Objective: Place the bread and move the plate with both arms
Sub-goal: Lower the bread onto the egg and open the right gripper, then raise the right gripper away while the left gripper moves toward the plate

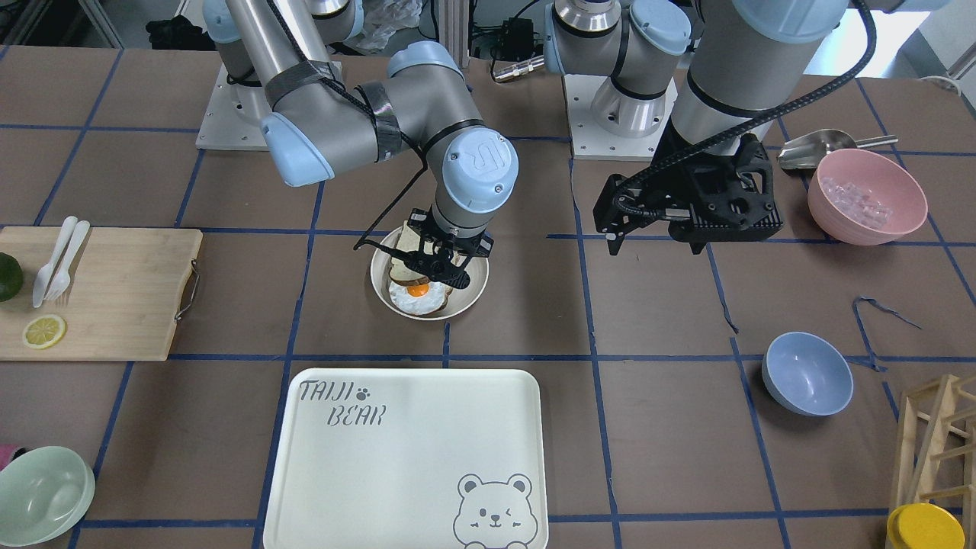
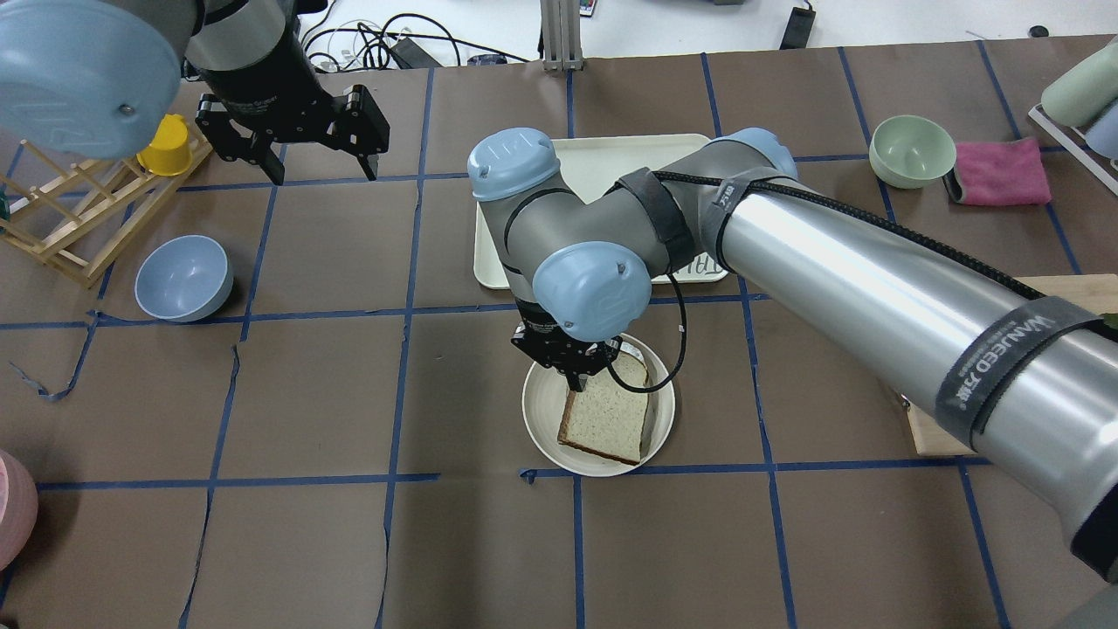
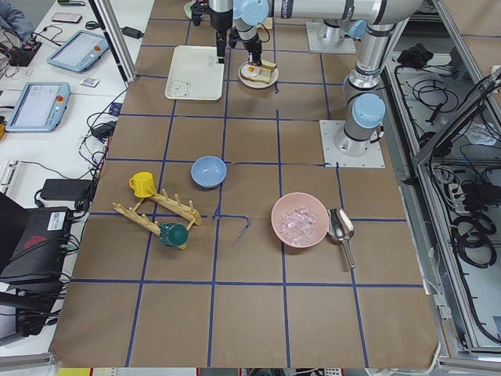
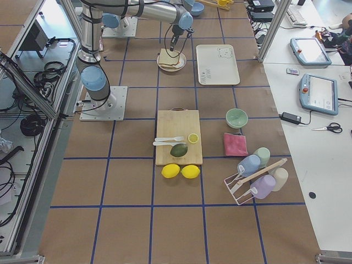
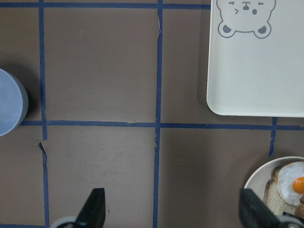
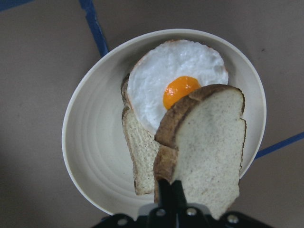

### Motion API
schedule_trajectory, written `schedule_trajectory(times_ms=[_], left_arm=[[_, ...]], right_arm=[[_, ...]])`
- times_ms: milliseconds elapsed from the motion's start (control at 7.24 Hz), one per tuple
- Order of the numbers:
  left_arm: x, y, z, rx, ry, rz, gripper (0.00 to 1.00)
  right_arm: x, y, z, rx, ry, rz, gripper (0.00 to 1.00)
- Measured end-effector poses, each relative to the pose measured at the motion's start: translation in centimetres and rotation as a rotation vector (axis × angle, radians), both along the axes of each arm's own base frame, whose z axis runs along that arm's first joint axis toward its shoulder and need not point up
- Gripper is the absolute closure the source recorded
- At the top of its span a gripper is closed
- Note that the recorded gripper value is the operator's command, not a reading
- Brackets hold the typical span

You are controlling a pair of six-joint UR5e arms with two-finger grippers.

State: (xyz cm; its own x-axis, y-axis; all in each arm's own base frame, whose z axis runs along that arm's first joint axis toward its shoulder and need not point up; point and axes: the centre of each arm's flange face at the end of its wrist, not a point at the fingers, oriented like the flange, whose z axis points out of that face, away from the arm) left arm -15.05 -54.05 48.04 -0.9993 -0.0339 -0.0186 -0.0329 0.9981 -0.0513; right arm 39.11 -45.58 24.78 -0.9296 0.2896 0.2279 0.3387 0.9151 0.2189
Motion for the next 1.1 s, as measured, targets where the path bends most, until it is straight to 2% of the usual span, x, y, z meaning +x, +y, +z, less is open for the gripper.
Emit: schedule_trajectory(times_ms=[138, 414, 690, 967, 1105], left_arm=[[0.0, 0.0, 0.0, 0.0, 0.0, 0.0, 0.0], [0.0, 0.0, 0.0, -0.001, 0.0, 0.0, 0.0], [0.0, 0.0, 0.1, -0.001, 0.0, 0.0, 0.0], [-0.1, 0.1, 0.1, -0.001, 0.0, -0.001, 0.0], [-0.1, 0.1, 0.0, -0.001, 0.0, -0.001, 0.0]], right_arm=[[0.2, -0.2, -0.4, -0.01, -0.004, -0.003, 0.0], [0.2, -0.4, -0.2, -0.029, -0.014, -0.009, 0.0], [-2.2, -2.0, 3.6, -0.087, -0.052, -0.016, 0.0], [-10.8, -5.5, 10.1, -0.178, -0.108, -0.004, 0.0], [-15.8, -7.1, 12.3, -0.212, -0.113, 0.035, 0.0]])
